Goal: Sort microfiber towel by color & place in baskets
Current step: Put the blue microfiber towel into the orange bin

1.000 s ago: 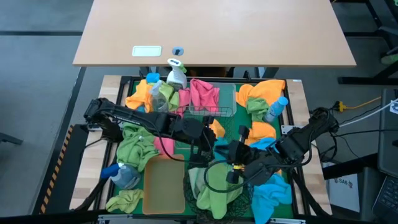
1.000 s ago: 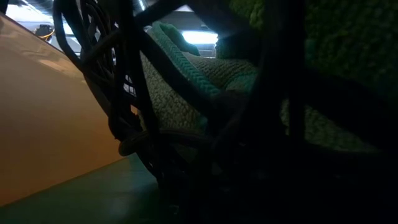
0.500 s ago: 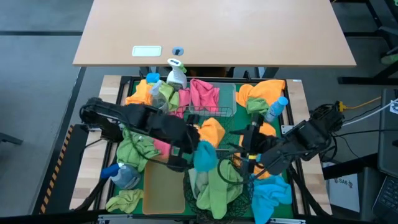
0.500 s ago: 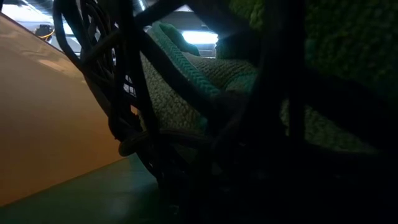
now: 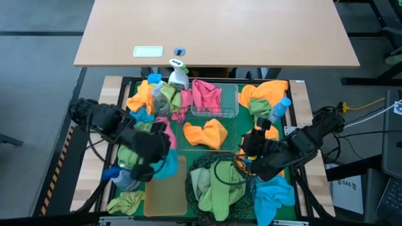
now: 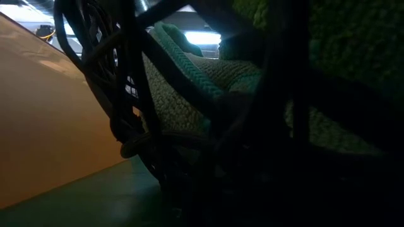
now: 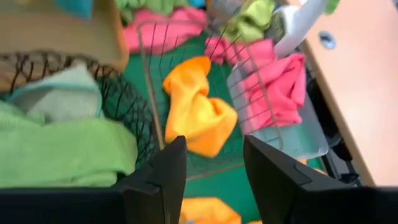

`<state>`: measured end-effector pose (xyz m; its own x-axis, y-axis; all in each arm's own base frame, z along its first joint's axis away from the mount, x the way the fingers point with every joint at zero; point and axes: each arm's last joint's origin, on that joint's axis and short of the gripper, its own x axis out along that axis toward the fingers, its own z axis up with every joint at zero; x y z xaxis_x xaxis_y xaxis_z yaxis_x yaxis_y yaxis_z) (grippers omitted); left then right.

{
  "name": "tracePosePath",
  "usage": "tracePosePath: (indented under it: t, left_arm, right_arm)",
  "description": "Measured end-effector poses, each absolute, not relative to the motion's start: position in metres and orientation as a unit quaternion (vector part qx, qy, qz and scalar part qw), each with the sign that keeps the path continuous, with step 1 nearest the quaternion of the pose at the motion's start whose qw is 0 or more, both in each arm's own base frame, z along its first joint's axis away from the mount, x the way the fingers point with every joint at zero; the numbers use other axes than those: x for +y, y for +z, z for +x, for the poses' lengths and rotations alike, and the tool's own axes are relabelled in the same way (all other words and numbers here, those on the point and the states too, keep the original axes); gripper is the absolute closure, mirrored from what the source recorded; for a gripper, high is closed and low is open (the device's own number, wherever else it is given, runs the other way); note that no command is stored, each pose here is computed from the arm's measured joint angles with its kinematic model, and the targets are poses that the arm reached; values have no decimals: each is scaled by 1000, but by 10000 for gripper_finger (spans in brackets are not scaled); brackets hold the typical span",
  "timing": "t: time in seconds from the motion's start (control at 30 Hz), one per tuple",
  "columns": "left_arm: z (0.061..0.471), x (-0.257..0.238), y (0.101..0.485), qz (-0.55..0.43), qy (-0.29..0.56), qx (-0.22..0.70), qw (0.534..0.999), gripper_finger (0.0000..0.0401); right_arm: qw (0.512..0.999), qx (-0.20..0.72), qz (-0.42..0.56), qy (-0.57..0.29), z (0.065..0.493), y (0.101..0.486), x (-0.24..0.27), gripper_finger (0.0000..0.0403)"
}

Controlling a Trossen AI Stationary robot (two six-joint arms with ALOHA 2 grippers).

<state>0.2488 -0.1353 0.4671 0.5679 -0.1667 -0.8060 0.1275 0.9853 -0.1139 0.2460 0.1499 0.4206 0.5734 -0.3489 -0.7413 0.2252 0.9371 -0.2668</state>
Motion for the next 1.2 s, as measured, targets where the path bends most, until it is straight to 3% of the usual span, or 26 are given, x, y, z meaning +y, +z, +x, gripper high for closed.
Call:
tracePosePath:
  t: [0.27, 0.53, 0.87, 1.2]
  left_arm:
    - [249, -166, 421, 24, -47, 517, 854, 393]
    - [258, -182, 340, 24, 2, 593, 805, 393]
    - [267, -188, 267, -19, -24, 613, 790, 389]
    - [263, -185, 252, -31, -3, 629, 777, 305]
  right_arm:
    - [862, 475, -44, -174, 249, 394, 154, 244]
    - [837, 528, -11, -143, 252, 371, 161, 244]
    - [822, 554, -4, -129, 252, 361, 163, 244]
    - [823, 554, -3, -128, 252, 361, 163, 244]
